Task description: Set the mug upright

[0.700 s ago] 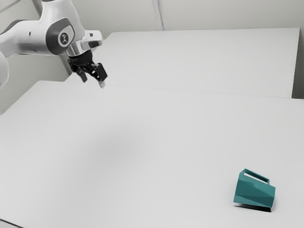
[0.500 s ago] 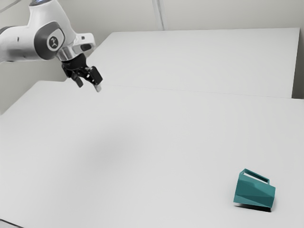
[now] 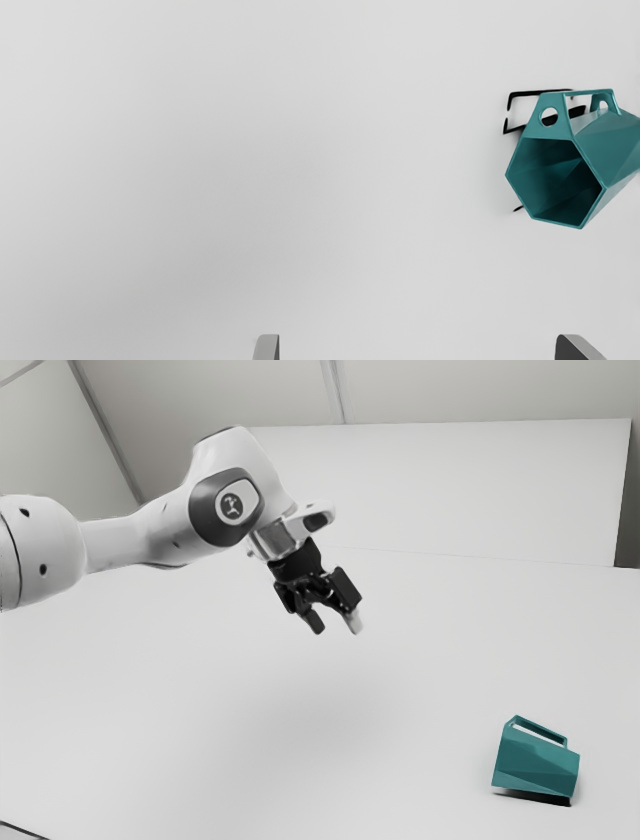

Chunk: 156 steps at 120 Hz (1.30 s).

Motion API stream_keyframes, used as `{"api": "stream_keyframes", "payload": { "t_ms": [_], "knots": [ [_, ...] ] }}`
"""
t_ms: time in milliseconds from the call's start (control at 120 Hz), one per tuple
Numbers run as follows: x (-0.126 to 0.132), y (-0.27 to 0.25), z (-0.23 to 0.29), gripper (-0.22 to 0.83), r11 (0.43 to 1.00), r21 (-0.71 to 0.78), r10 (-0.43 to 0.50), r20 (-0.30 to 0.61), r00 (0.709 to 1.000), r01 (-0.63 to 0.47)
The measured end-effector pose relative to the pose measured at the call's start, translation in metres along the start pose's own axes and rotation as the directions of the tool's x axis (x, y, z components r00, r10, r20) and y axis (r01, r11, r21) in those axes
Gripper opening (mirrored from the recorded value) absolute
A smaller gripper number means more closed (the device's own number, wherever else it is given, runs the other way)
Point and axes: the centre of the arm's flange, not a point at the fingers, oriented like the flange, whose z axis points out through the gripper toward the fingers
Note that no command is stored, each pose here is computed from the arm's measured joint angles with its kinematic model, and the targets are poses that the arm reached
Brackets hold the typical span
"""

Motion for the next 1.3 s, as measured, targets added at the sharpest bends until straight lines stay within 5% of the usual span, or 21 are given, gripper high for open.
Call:
{"api": "stream_keyframes", "payload": {
  "t_ms": [508, 925, 1300],
  "knots": [
    [-0.014, 0.065, 0.159, 0.61, 0.959, -0.28, -0.033, 0.076, 0.997, 0.053],
    [0.013, 0.11, 0.19, 0.62, 0.952, -0.283, 0.103, -0.063, 0.993, -0.117],
    [0.014, 0.125, 0.211, 0.62, 0.928, -0.359, 0.079, -0.081, 0.994, -0.103]
  ]
}}
